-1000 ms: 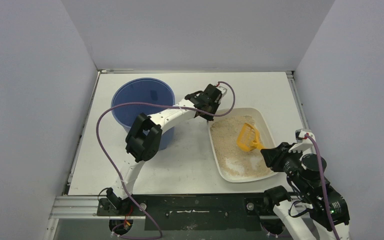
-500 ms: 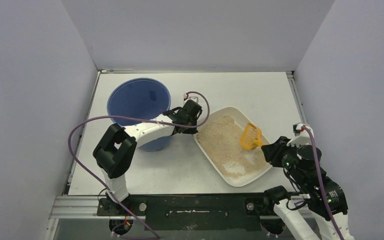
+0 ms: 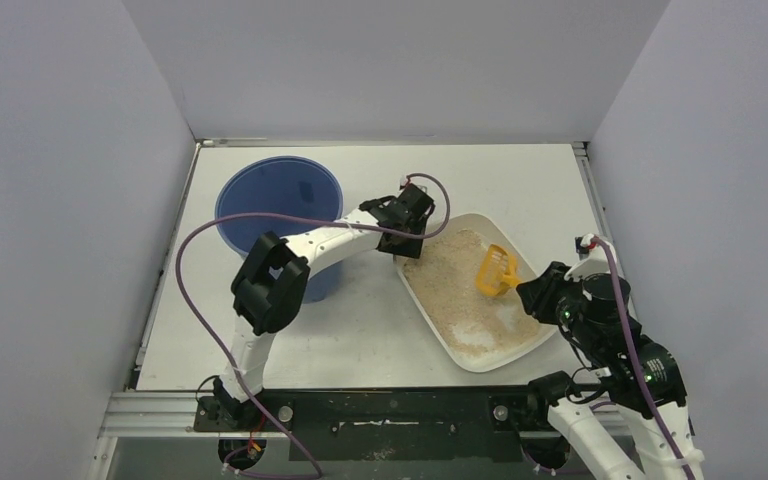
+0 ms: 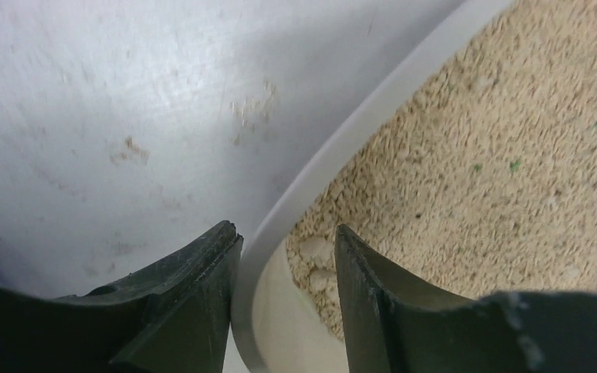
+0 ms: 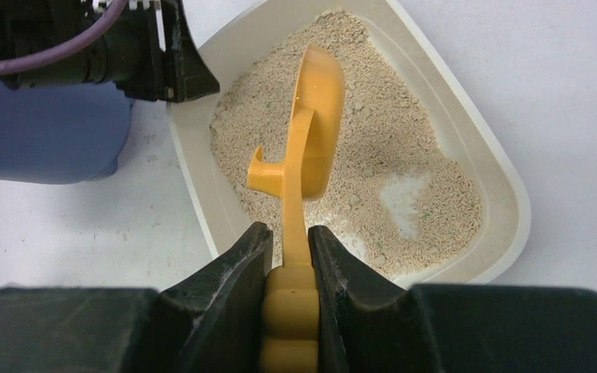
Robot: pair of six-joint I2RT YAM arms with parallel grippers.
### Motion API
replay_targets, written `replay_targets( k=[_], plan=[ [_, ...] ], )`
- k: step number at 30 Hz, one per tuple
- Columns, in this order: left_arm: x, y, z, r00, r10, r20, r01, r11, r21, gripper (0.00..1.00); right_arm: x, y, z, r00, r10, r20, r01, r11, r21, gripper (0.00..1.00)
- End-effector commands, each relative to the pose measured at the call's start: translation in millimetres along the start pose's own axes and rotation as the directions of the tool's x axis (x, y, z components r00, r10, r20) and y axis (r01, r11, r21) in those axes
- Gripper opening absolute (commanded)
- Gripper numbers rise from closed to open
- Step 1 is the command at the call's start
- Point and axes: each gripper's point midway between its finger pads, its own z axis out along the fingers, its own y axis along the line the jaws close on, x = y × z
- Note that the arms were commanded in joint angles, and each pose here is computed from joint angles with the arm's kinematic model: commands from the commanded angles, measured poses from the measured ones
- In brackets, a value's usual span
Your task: Clean the litter box
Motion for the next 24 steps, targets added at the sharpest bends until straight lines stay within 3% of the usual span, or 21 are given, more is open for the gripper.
replay_targets(
  k=[1, 10, 20, 22, 23, 24],
  plan=[
    [-48, -13, -4, 0.993, 0.099, 0.059, -0.1, 0.995, 0.013, 0.45, -14, 9, 4, 0.999, -0.014, 0.033, 0.015, 1.0, -0.027, 0.0],
    [-73, -21, 15, 0.962, 0.269, 0.036, -0.269, 0.963, 0.003, 0.46, -4, 7, 9, 1.0, -0.025, -0.013, 0.025, 0.999, -0.02, 0.0],
    [-55, -32, 46, 0.924, 0.379, -0.057, -0.368, 0.919, 0.14, 0.45, -7, 8, 7, 0.999, -0.043, -0.026, 0.043, 0.999, -0.013, 0.0],
    [-58, -29, 47, 0.928, 0.371, -0.048, -0.361, 0.922, 0.143, 0.39, -7, 8, 6, 0.999, -0.04, -0.026, 0.04, 0.999, -0.012, 0.0],
    [-60, -29, 47, 0.93, 0.366, -0.043, -0.356, 0.923, 0.147, 0.32, -7, 8, 6, 0.999, -0.039, -0.025, 0.039, 0.999, -0.013, 0.0],
    [-61, -27, 47, 0.933, 0.358, -0.042, -0.348, 0.925, 0.153, 0.18, -7, 7, 6, 0.999, -0.037, -0.024, 0.037, 0.999, -0.009, 0.0]
  ],
)
